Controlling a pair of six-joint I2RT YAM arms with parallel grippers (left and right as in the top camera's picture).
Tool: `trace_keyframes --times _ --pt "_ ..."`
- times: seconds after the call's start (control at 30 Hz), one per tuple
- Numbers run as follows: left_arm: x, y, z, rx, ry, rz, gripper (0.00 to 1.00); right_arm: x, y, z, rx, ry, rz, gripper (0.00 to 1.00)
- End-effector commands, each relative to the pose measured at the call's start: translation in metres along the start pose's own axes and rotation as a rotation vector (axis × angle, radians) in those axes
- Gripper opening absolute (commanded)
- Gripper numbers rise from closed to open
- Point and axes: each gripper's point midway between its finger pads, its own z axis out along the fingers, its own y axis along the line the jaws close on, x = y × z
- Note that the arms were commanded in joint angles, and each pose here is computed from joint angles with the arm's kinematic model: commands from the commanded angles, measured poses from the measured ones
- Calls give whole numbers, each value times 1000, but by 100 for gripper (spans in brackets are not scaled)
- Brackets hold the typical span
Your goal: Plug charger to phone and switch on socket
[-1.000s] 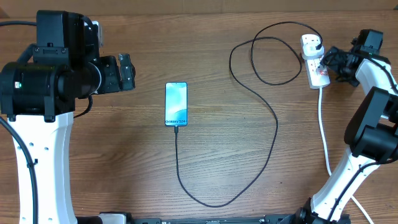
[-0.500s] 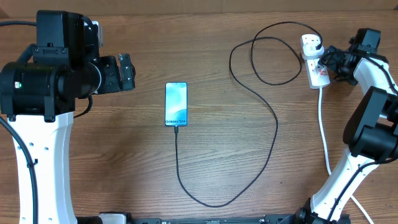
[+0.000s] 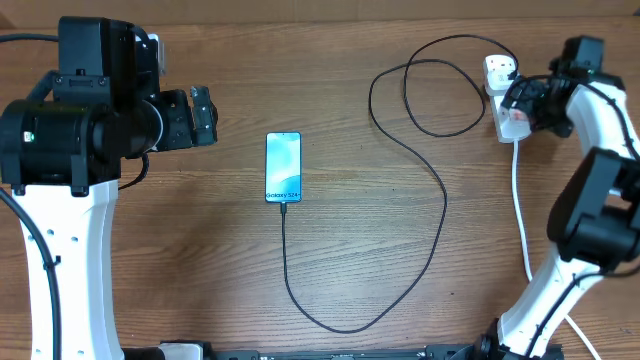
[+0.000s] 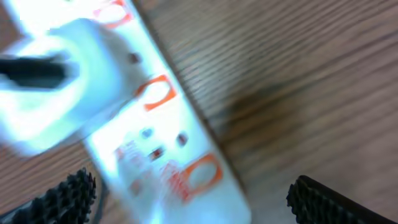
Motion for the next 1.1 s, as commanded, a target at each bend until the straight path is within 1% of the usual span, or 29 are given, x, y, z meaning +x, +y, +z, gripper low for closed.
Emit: trace_keyframes --times 0.0,0.1,0.17,0.23,0.27,0.3,0.33,0.4,0.43,0.5,0.57,0.7,0.83,0.93,1.07 --pt "-3 2 0 -10 -9 0 100 -57 17 -125 -41 -253 -20 100" --pt "-3 2 0 -11 -8 0 100 -47 32 -183 -80 -284 -43 100" --pt "-3 2 0 -10 -9 0 99 -29 48 -225 -142 -296 -73 100" --pt "-3 2 0 -11 -8 0 99 -11 63 -255 -210 -296 -101 86" --pt "-3 2 0 -11 -8 0 99 0 71 -271 -247 -295 -118 80" --pt "-3 2 0 -10 -9 0 100 10 77 -283 -275 -290 -132 76" --pt "-3 2 0 -10 -9 0 100 22 83 -297 -302 -285 -147 75" --pt "-3 2 0 -11 -8 0 100 45 87 -320 -323 -274 -171 75" --pt "-3 2 0 -11 -8 0 99 57 87 -330 -327 -267 -180 79" --pt "-3 2 0 -10 -9 1 100 78 84 -347 -333 -255 -192 92" --pt "-3 2 0 -10 -9 1 100 101 79 -364 -337 -243 -199 100" --pt "-3 2 0 -10 -9 0 99 142 64 -392 -344 -224 -202 100" --pt "-3 2 0 -10 -8 0 100 185 58 -415 -399 -185 -209 100" --pt "-3 2 0 -10 -9 0 99 202 54 -425 -419 -189 -214 100" --pt "-3 2 0 -10 -9 0 100 206 49 -433 -410 -228 -220 100"
